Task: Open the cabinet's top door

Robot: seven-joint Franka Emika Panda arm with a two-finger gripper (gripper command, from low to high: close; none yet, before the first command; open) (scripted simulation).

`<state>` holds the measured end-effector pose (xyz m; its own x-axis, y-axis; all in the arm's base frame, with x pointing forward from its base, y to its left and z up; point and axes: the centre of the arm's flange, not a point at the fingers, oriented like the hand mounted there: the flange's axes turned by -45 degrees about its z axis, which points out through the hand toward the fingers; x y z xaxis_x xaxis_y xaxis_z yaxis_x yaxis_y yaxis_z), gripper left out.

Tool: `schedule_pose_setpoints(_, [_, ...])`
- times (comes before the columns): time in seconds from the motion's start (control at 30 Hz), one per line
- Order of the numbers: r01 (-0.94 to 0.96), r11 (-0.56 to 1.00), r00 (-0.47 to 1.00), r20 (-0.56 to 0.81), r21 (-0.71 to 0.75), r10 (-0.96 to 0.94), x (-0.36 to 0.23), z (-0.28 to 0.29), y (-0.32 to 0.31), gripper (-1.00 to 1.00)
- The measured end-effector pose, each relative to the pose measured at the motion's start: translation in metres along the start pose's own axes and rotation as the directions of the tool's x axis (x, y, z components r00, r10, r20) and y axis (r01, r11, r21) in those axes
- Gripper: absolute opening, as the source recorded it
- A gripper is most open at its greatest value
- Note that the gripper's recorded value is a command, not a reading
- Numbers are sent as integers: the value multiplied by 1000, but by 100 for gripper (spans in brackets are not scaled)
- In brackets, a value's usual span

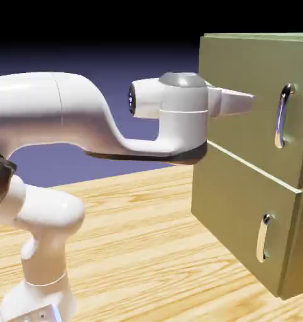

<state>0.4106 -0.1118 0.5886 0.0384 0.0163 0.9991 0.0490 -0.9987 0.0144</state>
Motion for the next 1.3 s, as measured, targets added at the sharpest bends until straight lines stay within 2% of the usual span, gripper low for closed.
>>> schedule_pose_setpoints(0.37, [-15, 1000, 999, -39, -9, 14, -42, 28, 54, 0])
schedule_pose_setpoints(0.53, [-15, 1000, 999, -39, -9, 15, -41, 77, 55, 0])
schedule_pose_setpoints(0.57, [-15, 1000, 999, -39, -9, 14, -41, 78, 54, -100])
schedule_pose_setpoints(1.3, [-24, 958, 999, -39, -284, 13, -44, -42, -5, -100])
